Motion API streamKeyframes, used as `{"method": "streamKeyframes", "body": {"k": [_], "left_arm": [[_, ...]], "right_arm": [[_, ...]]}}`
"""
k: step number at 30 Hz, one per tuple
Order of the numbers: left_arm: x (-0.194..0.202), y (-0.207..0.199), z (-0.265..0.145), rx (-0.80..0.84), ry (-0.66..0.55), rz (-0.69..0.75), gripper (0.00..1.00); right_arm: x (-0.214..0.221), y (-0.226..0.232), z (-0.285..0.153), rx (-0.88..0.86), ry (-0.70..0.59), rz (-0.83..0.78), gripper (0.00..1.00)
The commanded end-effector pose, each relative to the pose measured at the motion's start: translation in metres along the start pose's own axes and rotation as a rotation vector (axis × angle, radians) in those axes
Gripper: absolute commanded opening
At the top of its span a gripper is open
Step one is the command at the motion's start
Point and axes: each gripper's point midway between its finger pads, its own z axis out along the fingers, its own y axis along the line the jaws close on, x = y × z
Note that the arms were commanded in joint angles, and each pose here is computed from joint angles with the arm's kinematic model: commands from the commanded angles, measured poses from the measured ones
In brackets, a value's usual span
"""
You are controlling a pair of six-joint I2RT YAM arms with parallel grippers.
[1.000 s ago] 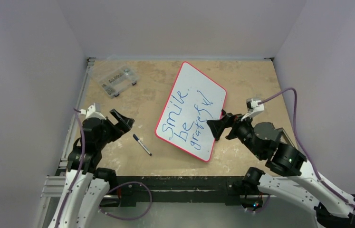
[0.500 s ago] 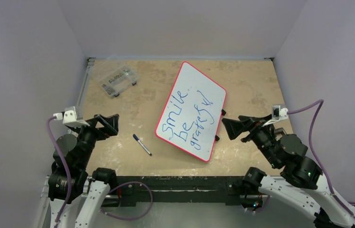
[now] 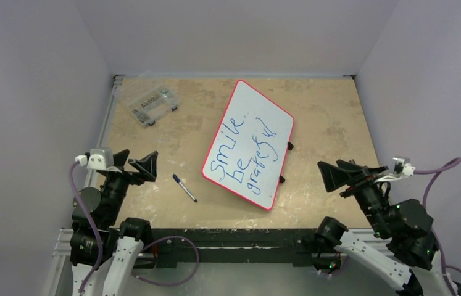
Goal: Write a sentence on the whiteboard
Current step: Reset both arms
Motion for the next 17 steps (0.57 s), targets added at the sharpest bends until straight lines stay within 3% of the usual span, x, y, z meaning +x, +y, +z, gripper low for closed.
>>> {"method": "streamKeyframes", "body": {"k": [1, 17], "left_arm": [[-0.019, -0.01, -0.001, 0.054, -0.075, 0.035, 1.0], [-0.019, -0.01, -0.004, 0.055, -0.078, 0.045, 1.0]], "right_arm": [[-0.018, -0.006, -0.015, -0.015, -0.077, 0.06, 0.99], [-0.01, -0.011, -0.003, 0.054, -0.044, 0.014, 0.99]]}}
